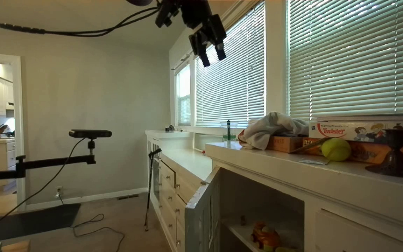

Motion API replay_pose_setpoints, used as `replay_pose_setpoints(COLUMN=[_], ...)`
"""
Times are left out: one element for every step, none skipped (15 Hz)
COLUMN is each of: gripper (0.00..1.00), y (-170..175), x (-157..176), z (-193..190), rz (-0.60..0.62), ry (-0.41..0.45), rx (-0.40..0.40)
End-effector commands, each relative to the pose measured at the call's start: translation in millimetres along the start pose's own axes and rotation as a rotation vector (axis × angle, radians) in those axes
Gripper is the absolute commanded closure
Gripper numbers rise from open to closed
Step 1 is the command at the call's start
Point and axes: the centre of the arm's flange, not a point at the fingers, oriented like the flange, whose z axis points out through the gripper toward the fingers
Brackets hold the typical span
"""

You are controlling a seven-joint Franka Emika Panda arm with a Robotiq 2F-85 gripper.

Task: Use the towel to wipe the top of the cabinet.

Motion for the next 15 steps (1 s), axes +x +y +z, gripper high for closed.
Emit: replay_pose_setpoints(gripper=[0.0,0.0,0.0,0.0,0.0,0.0,0.0,0.0,0.0,0.0,0.0,0.0,0.0,0.0,0.0], y=[-11.5,-12.5,-13.9,-16.0,-17.6,-20.4,-23.6,-26.7,-29.7,-17.4,-18.8,-18.5,-17.8,-17.0,-16.7], x=[67.3,77.7,88.3,99.4,108.6,119.0,129.0,137.5,143.6,106.1,110.8,110.5,110.3,110.4,110.4], z=[5.7,5.6,6.4,10.4,11.1,13.1,15.8,17.1,17.6,20.3,22.1,25.2,25.7,24.7,24.2], rz=[0.007,0.008,0.008,0.008,0.007,0.004,0.003,0.001,0.001,-0.01,-0.011,-0.01,-0.01,-0.009,-0.008], ry=[0.016,0.02,0.02,0.018,0.017,0.014,0.011,0.007,-0.003,0.012,0.011,0.007,0.006,0.007,0.008], rx=[-0.051,-0.055,-0.058,-0.058,-0.061,-0.061,-0.062,-0.065,-0.066,-0.041,-0.041,-0.042,-0.043,-0.043,-0.043])
